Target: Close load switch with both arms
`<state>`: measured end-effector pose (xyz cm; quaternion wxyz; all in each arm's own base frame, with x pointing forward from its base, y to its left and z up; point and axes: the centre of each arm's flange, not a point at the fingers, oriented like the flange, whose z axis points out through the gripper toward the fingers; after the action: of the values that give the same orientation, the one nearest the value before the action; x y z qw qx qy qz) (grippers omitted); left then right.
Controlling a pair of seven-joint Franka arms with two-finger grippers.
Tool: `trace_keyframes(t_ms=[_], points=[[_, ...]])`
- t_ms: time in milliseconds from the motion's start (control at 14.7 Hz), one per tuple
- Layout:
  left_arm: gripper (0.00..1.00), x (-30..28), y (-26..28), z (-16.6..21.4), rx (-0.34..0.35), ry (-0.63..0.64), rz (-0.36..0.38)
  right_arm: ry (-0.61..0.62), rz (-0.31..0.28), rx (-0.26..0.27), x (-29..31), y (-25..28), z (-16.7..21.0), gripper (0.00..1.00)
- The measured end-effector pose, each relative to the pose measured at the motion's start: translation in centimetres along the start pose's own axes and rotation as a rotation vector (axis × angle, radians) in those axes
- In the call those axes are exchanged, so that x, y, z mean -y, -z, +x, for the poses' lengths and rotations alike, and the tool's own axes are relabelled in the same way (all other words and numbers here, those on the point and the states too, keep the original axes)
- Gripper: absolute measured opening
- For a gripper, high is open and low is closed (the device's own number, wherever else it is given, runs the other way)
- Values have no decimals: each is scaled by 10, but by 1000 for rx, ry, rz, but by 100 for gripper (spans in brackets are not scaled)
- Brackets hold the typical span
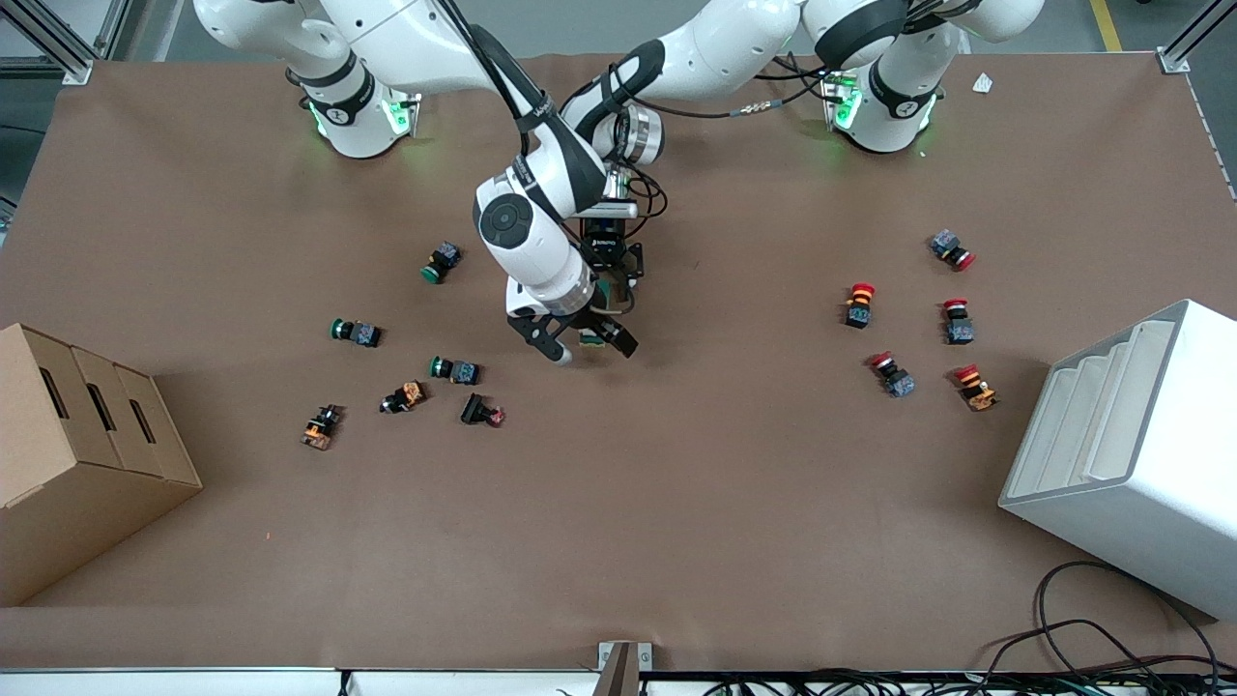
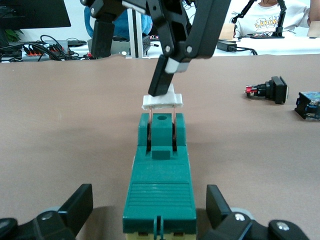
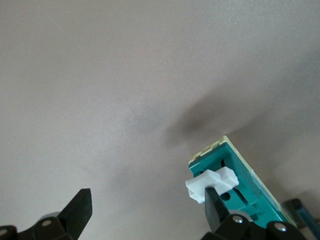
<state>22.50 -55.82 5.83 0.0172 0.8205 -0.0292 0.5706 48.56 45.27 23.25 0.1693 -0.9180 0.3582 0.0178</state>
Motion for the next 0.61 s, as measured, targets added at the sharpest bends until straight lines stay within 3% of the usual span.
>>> trace_keyframes(t_ms=[611], points=[[100, 0, 0, 0, 0, 0, 0, 6, -11, -9, 2, -24, 16, 100]])
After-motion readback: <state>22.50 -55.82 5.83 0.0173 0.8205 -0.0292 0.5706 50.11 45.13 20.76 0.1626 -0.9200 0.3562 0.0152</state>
